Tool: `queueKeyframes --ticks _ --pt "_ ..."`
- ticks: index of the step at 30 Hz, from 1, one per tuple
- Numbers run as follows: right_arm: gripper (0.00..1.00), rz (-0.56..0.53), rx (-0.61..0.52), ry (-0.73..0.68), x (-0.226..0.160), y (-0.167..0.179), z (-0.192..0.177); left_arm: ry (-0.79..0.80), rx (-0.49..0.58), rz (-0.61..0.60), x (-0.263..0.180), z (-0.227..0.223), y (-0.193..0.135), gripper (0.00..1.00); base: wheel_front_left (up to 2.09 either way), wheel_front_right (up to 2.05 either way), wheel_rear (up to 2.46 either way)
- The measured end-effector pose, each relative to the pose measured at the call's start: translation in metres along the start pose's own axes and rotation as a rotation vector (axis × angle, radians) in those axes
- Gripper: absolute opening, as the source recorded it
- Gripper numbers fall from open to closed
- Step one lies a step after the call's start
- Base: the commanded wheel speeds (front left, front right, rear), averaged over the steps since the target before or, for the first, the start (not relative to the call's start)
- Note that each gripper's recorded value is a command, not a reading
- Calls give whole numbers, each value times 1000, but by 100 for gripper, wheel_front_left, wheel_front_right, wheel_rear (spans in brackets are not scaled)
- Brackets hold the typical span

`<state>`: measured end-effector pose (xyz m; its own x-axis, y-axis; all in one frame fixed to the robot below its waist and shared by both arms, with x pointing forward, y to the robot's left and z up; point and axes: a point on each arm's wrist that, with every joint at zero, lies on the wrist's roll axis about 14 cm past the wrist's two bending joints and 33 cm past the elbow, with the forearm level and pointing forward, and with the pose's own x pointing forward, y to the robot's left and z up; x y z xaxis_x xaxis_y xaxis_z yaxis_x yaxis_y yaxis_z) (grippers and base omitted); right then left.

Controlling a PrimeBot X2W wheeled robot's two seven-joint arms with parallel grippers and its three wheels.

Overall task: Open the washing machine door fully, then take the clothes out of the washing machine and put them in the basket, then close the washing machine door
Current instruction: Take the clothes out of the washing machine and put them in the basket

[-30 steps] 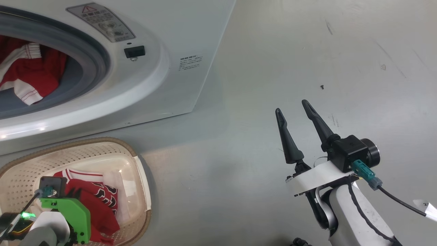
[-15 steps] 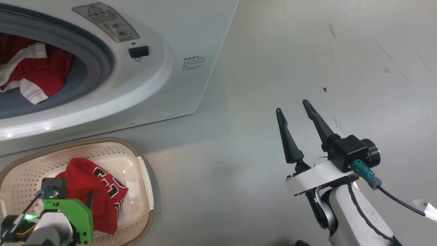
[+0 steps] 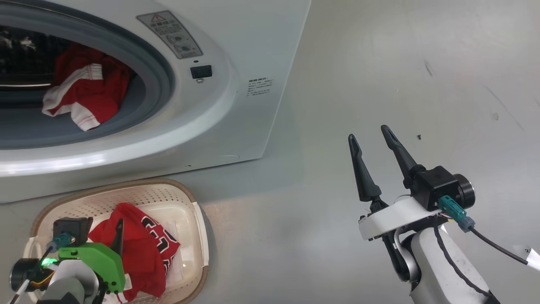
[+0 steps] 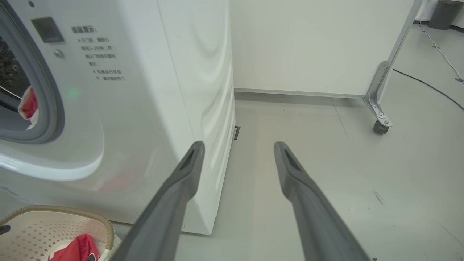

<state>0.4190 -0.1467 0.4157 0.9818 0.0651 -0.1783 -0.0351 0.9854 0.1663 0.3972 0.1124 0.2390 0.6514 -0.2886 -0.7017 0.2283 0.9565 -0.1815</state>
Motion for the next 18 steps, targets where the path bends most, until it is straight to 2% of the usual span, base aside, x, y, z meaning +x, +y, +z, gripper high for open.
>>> queueKeyframes --ticks 18 --pt "100 113 9 -68 -10 35 25 -328 -19 52 -57 87 5 100 0 0 0"
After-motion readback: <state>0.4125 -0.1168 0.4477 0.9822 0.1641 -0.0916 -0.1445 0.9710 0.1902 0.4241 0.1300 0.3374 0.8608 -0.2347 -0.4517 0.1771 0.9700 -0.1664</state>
